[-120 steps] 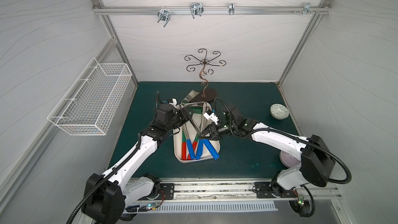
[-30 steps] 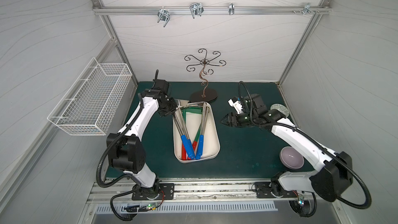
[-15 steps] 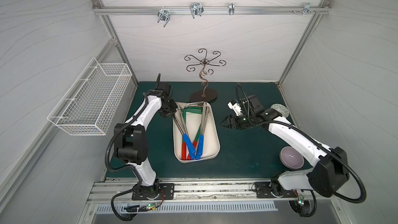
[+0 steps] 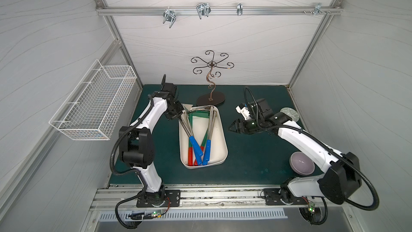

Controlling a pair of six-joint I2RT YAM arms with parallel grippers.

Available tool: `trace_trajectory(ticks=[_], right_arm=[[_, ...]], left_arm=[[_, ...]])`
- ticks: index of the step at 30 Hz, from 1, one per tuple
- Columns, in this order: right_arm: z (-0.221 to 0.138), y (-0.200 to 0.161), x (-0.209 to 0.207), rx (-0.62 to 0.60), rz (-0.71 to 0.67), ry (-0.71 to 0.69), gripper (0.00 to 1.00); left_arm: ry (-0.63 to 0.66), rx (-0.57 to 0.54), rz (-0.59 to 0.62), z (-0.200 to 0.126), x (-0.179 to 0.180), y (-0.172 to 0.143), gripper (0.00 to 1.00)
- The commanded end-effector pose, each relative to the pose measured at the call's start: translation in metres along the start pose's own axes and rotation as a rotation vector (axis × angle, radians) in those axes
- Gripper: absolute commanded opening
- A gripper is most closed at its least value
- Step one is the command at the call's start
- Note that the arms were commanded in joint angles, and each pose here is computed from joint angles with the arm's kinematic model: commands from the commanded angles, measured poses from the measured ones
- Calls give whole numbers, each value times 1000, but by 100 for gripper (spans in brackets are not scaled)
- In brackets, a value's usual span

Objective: Put the small hoe into the storage box
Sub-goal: Place the hoe in the storage box.

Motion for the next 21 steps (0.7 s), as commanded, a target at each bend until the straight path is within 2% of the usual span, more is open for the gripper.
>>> trace_trajectory(ticks=[1, 14, 21], right_arm=[[-1, -2, -1, 16, -11, 0, 69], [0, -1, -2, 23, -17, -2, 69], [2, -3, -3, 29, -12, -4, 69]], left_arm=[[-103, -81, -15, -24, -21, 16, 0], [-120, -89, -19, -24, -27, 21, 0], [-109, -57, -33, -5, -24, 19, 0]])
Point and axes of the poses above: each gripper's point midway between its finger pads, its own z axis out along the fingers, its own x axis along the line the jaws close on, y = z × x, the point moved 7 cm from there along -z, back along the fingers, and after that the axes turned 10 degrees about -z, right-handed, at the moved point
